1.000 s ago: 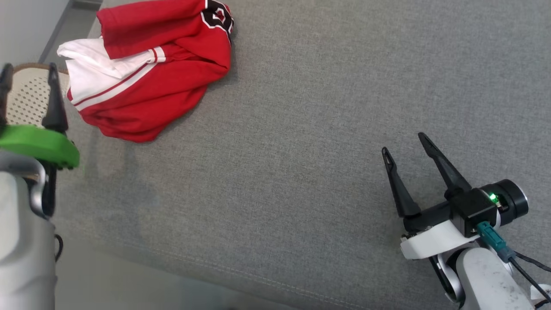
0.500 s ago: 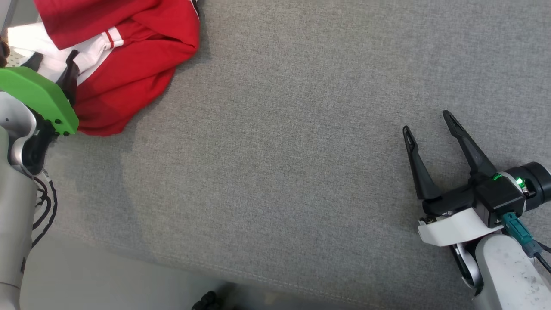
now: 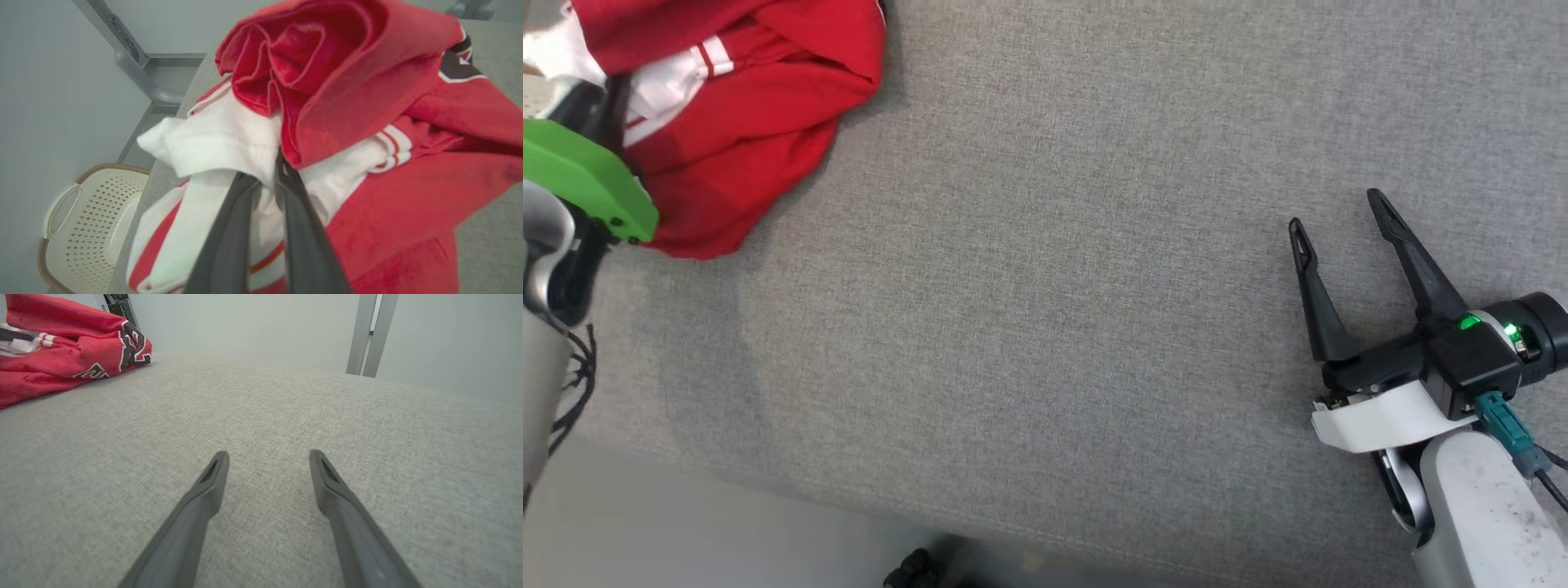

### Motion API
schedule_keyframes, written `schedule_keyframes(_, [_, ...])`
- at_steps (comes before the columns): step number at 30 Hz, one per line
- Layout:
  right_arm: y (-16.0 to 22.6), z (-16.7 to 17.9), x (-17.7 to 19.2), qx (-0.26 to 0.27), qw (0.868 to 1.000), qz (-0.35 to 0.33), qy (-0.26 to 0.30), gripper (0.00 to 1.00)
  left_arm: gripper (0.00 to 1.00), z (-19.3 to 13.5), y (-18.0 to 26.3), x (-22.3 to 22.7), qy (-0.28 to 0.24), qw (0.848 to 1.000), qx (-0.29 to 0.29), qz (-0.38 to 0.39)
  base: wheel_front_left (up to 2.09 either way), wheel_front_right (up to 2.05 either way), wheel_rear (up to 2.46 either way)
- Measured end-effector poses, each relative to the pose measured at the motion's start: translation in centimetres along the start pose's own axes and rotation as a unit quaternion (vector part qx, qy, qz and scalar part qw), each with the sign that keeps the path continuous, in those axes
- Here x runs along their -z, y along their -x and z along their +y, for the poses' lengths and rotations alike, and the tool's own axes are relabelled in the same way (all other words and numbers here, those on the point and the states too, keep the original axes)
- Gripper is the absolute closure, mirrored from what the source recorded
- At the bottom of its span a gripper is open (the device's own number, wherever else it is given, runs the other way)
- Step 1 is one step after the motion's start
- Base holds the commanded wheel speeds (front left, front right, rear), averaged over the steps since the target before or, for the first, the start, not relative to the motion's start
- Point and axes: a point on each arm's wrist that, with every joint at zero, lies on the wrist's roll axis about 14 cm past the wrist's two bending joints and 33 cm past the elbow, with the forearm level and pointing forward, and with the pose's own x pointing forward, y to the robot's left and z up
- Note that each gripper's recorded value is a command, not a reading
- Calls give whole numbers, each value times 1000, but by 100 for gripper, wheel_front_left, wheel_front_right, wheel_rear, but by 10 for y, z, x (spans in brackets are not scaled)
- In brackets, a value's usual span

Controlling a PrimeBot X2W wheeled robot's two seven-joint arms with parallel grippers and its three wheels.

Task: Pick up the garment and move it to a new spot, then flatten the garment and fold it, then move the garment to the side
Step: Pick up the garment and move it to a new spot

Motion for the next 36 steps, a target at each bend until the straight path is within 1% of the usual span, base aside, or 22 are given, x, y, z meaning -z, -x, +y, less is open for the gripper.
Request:
schedule_keyframes(3, [2,4,-7,0,1000,-3,-3,0,100,1,6,-35,-15,998,6,-62,0,0,0])
schedule_keyframes(7, [5,20,-21,-8,1000,-11,-14,0,100,-2,24,-82,-32,990,23,-135,0,0,0])
schedule_keyframes(10, [7,30,-38,-11,999,-26,-19,0,100,-6,41,-122,-48,981,37,-187,0,0,0])
schedule_keyframes(14, [14,36,-61,-5,999,-46,-19,0,100,-24,67,-172,-65,963,70,-252,0,0,0])
schedule_keyframes(17, [22,35,-78,7,998,-61,-16,0,100,-45,87,-206,-75,948,100,-293,0,0,0])
schedule_keyframes(20, [33,27,-89,26,997,-70,-11,0,100,-75,103,-236,-81,931,137,-329,0,0,0])
schedule_keyframes(23, [47,14,-99,52,996,-78,-5,0,100,-116,121,-265,-84,908,184,-366,0,0,0])
schedule_keyframes(26, [62,1,-109,79,993,-88,-13,0,100,-157,136,-287,-79,887,232,-392,0,0,0])
schedule_keyframes(32, [93,-28,-124,135,985,-107,-16,0,100,-244,162,-309,-73,843,330,-418,0,0,0])
schedule_keyframes(33, [98,-35,-127,147,983,-111,-15,0,100,-260,165,-309,-71,836,348,-418,0,0,0])
schedule_keyframes(34, [101,-38,-129,153,982,-113,-14,0,100,-269,166,-309,-72,832,358,-417,0,0,0])
schedule_keyframes(36, [113,-50,-135,175,977,-120,-10,0,100,-304,168,-302,-69,820,395,-408,0,0,0])
